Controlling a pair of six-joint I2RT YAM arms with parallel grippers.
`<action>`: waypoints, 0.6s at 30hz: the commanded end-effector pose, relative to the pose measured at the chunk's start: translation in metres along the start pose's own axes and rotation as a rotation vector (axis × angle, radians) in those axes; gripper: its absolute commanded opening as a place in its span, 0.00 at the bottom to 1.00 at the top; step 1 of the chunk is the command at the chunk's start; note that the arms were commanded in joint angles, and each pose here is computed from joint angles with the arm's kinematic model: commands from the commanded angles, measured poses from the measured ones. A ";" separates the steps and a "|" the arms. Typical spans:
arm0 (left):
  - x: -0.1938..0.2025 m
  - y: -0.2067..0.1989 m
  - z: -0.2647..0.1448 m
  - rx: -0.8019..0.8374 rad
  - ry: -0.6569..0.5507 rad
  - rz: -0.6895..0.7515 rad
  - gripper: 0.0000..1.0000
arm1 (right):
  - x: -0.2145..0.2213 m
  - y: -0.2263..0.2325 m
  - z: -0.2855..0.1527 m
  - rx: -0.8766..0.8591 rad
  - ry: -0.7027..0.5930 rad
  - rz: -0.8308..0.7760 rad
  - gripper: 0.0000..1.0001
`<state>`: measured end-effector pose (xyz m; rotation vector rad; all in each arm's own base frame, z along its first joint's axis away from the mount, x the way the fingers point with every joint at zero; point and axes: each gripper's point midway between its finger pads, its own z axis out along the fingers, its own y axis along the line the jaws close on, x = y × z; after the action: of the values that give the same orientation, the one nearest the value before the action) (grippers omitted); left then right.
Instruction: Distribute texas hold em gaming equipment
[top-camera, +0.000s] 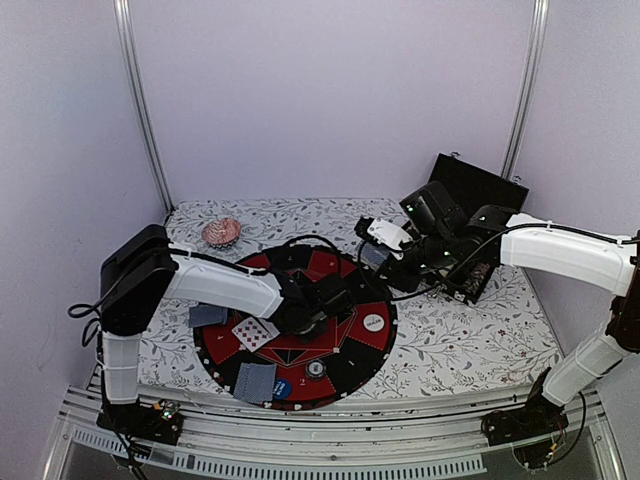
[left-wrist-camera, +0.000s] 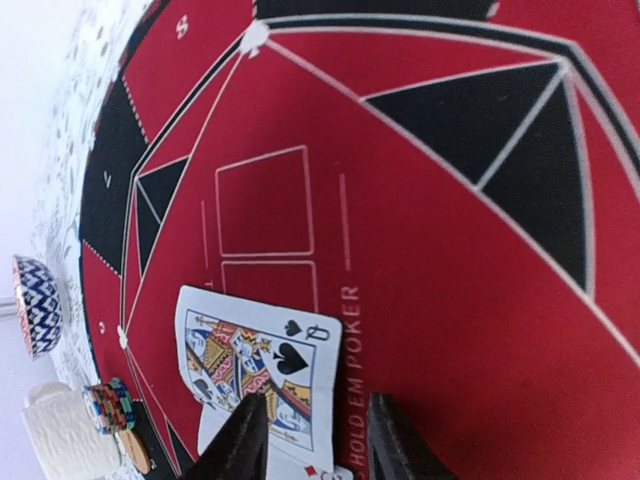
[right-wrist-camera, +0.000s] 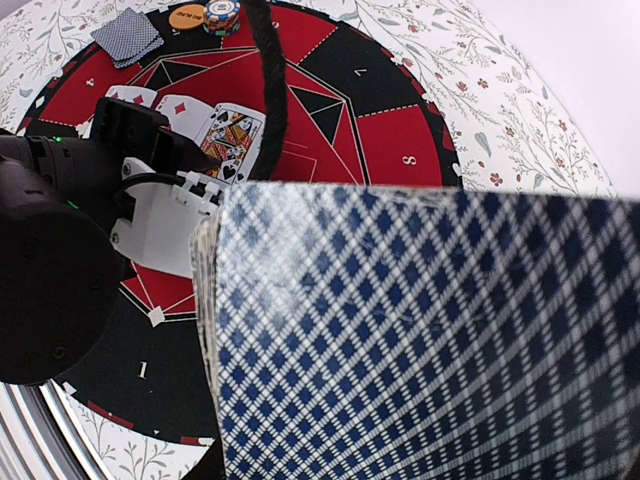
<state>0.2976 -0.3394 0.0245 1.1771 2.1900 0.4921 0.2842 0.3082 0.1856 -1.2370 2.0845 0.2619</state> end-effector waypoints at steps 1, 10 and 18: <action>-0.019 -0.002 -0.026 0.090 -0.068 -0.045 0.38 | -0.004 -0.004 -0.010 0.009 -0.023 0.008 0.39; -0.057 0.017 -0.101 0.357 -0.331 -0.183 0.47 | -0.006 -0.004 -0.013 0.011 -0.033 0.010 0.39; -0.093 0.083 -0.199 0.927 -0.826 -0.553 0.87 | -0.017 0.010 -0.009 -0.044 -0.051 0.002 0.40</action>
<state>0.2757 -0.3675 0.1867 0.9185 2.0432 -0.5815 0.2813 0.3091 0.1845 -1.2476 2.0894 0.2783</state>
